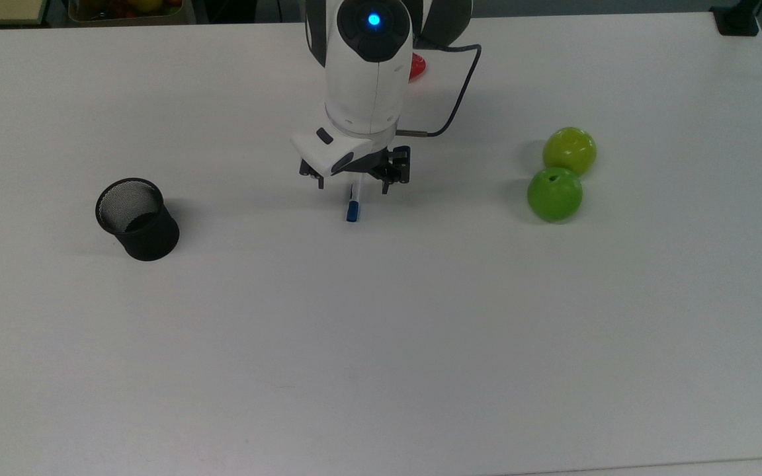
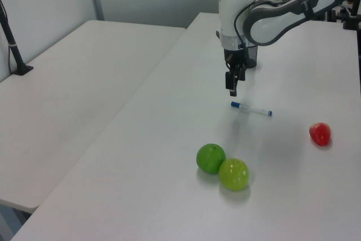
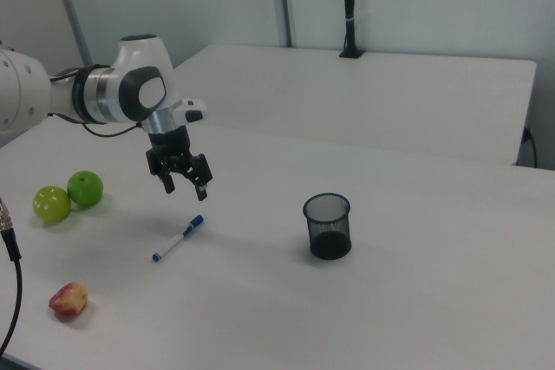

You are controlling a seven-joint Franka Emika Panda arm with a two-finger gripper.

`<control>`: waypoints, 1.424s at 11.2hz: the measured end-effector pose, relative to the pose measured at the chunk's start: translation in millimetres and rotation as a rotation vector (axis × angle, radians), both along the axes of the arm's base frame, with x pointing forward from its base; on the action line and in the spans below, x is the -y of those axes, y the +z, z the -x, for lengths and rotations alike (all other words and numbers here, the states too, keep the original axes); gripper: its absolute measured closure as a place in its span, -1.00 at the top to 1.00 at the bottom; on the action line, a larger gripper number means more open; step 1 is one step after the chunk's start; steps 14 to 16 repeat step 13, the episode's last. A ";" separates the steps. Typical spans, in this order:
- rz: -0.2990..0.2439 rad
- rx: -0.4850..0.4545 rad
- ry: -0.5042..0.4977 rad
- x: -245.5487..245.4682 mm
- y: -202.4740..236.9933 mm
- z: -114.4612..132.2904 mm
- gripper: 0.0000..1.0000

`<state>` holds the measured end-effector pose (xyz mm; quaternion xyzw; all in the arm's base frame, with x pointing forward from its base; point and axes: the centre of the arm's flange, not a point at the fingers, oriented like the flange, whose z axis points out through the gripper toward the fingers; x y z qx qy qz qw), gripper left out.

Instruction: Take marker pen

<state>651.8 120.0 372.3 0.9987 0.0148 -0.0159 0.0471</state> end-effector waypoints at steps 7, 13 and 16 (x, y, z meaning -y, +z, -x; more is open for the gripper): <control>0.007 0.036 0.060 57.4 158.0 44.3 1.00; 0.010 0.011 0.037 85.5 226.8 96.0 1.00; 0.010 0.011 0.037 85.5 226.8 96.0 1.00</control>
